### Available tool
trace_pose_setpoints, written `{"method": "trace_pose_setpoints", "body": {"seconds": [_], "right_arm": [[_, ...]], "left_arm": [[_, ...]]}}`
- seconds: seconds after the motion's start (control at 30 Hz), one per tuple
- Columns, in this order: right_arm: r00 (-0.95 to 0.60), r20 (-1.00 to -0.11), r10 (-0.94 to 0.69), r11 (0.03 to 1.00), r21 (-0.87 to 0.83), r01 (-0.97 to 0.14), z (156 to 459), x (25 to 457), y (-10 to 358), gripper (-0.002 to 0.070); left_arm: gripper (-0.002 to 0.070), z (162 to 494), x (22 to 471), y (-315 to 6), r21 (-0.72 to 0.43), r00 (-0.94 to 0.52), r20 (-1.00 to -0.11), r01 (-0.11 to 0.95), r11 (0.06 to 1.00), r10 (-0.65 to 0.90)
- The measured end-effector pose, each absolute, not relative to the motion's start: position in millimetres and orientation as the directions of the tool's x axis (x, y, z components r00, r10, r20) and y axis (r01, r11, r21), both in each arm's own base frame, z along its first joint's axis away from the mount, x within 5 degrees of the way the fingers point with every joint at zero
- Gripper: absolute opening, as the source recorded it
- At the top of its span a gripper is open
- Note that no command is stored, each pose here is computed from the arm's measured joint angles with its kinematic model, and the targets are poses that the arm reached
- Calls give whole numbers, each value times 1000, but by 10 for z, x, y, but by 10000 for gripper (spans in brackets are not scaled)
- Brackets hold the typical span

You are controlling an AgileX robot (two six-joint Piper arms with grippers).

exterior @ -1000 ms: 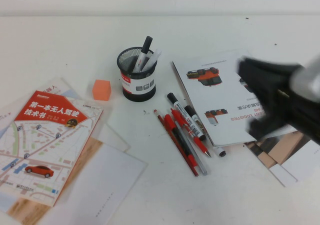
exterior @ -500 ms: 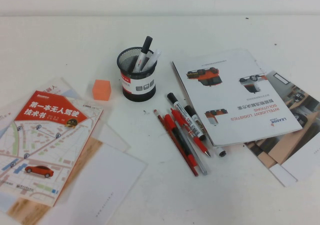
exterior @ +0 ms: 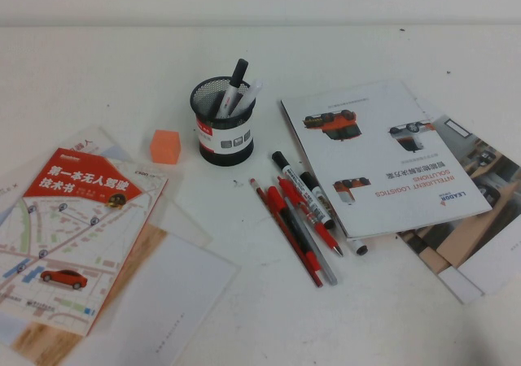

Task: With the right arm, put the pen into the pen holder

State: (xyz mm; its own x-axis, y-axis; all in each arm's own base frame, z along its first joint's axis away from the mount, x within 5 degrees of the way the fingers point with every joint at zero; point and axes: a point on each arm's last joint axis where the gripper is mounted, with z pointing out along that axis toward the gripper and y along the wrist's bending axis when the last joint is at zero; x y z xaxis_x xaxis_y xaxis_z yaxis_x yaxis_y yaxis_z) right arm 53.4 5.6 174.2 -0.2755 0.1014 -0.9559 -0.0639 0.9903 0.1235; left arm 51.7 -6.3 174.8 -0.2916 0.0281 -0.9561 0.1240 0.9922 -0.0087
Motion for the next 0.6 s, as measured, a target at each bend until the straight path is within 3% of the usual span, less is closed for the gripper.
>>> {"method": "trace_pose_setpoints", "body": {"seconds": [0.6], "right_arm": [[-276, -956, 97, 990, 122, -74, 1742, 533, 61, -20]], "left_arm": [[-1, 1748, 517, -63, -9, -292, -956, 124, 992, 28]]}}
